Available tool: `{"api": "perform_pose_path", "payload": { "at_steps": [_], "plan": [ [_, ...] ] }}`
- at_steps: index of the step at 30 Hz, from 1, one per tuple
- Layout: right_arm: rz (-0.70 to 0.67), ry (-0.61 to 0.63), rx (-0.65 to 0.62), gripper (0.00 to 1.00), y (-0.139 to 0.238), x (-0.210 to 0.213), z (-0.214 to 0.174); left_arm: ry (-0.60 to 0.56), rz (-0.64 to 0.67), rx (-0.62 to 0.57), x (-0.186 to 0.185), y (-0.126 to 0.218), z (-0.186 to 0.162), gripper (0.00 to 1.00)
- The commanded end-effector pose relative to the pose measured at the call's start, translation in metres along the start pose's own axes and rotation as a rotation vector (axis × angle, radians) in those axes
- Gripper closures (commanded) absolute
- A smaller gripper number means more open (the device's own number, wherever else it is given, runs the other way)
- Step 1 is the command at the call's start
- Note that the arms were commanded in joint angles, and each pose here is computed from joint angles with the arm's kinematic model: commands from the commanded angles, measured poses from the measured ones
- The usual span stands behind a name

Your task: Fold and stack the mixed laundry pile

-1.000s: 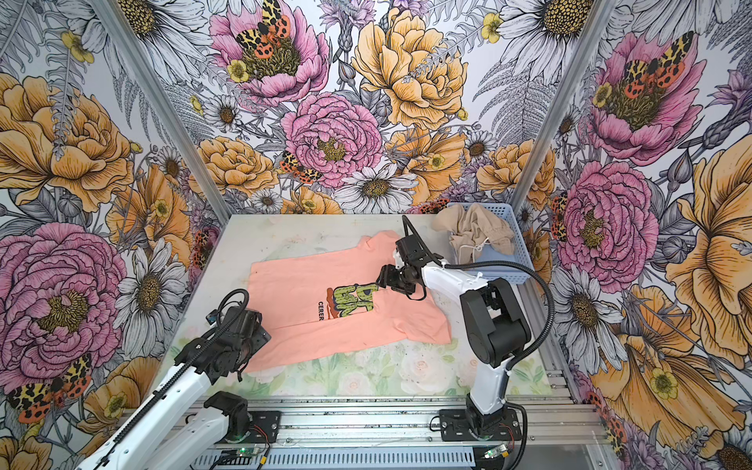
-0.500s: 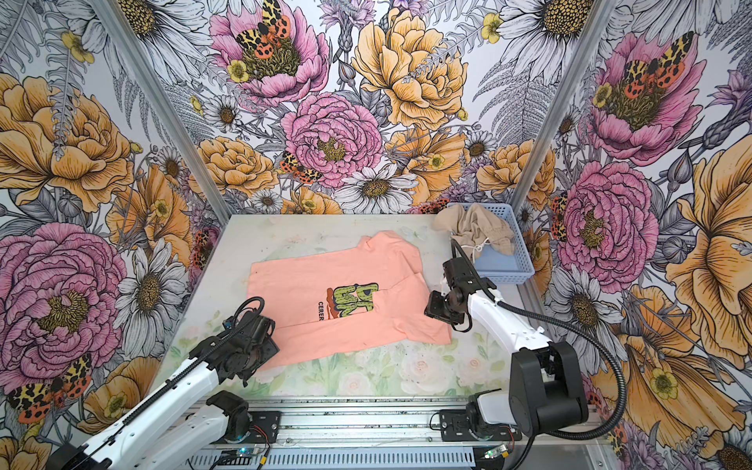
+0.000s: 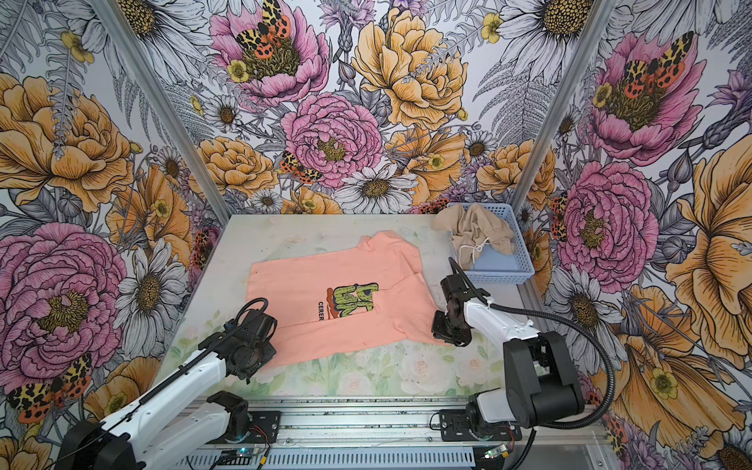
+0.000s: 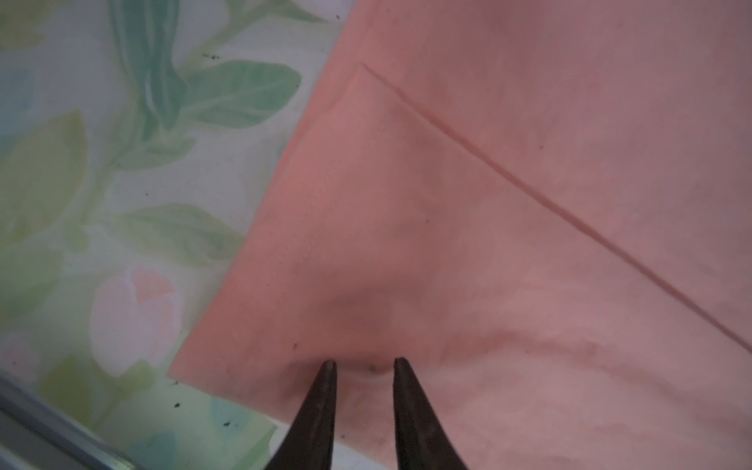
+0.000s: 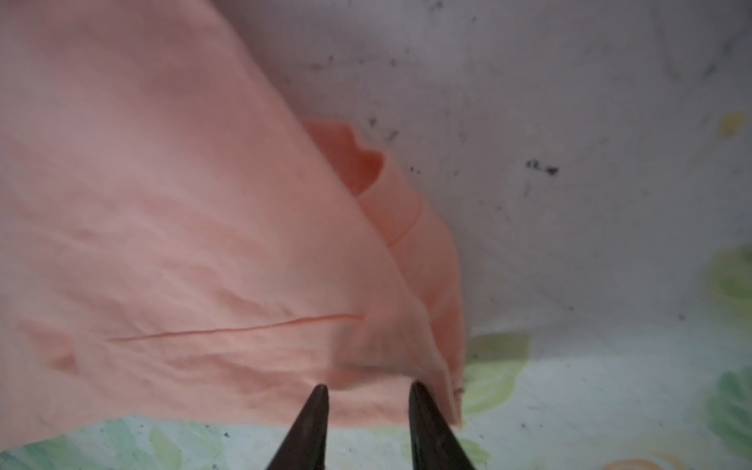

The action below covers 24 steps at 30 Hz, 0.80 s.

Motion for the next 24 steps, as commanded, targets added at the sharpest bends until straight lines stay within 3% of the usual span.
{"api": "perform_pose_path", "payload": {
  "at_steps": [1,13,20,24],
  "plan": [
    [-0.099,-0.020,-0.076,0.67,-0.003,-0.013,0.022,-0.027,-0.001,-0.025,-0.004,0.001,0.007,0.77],
    [-0.291,0.033,-0.175,0.68,0.004,-0.031,0.070,-0.074,0.061,-0.036,-0.002,-0.001,0.017,0.79],
    [-0.287,0.061,-0.170,0.66,0.010,-0.032,0.075,-0.078,0.056,-0.038,-0.003,0.000,0.017,0.76],
    [-0.191,0.046,-0.183,0.60,0.028,-0.020,0.069,-0.090,0.039,-0.043,-0.007,0.007,0.019,0.66]
  ]
}}
Point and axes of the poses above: each gripper's point midway between its finger pads, its own y axis back along the fingers, its own x axis along the line the jaws close on, z = x × y, the point moved 1 cm from there along y, back along the fingers, and after that the axes turned 1 degree about -y, right-handed, at the moved point
